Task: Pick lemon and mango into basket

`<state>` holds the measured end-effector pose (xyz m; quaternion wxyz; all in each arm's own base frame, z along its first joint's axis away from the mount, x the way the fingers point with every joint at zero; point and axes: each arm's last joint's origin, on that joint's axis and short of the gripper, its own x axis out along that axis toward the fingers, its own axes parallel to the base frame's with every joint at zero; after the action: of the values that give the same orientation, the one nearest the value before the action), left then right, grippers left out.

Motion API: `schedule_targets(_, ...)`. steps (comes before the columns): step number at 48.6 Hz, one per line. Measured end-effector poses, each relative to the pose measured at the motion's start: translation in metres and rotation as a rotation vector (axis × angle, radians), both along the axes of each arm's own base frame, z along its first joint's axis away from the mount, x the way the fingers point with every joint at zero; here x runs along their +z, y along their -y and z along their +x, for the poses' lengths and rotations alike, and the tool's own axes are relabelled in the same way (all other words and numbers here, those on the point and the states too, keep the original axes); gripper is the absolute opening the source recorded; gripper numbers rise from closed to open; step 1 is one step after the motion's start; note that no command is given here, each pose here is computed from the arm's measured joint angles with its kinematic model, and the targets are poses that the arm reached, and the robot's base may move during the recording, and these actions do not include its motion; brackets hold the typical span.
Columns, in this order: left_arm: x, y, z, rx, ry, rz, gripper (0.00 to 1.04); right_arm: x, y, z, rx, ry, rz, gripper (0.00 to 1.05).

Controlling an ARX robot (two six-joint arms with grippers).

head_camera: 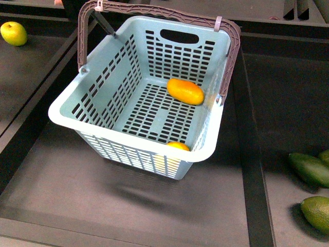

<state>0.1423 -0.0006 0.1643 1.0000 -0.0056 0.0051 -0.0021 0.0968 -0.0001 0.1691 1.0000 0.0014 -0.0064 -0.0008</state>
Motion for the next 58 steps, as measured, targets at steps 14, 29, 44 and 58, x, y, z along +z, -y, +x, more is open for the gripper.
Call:
schedule_targets(14, 0.005, 0.000, -0.012, 0.000, 0.018, 0.000, 0.03, 0.000, 0.000, 0.000, 0.000, 0.000, 0.000, 0.96)
schedule_targets(29, 0.007, 0.000, -0.024, 0.000, 0.026, 0.000, 0.03, 0.000, 0.000, 0.000, 0.000, 0.000, 0.000, 0.96)
schedule_targets(44, 0.007, 0.000, -0.031, 0.000, 0.026, 0.000, 0.03, 0.000, 0.000, 0.000, 0.000, 0.000, 0.000, 0.96)
schedule_targets(58, 0.004, 0.000, -0.044, 0.000, 0.013, 0.000, 0.03, 0.000, 0.000, 0.000, 0.000, 0.000, 0.000, 0.96)
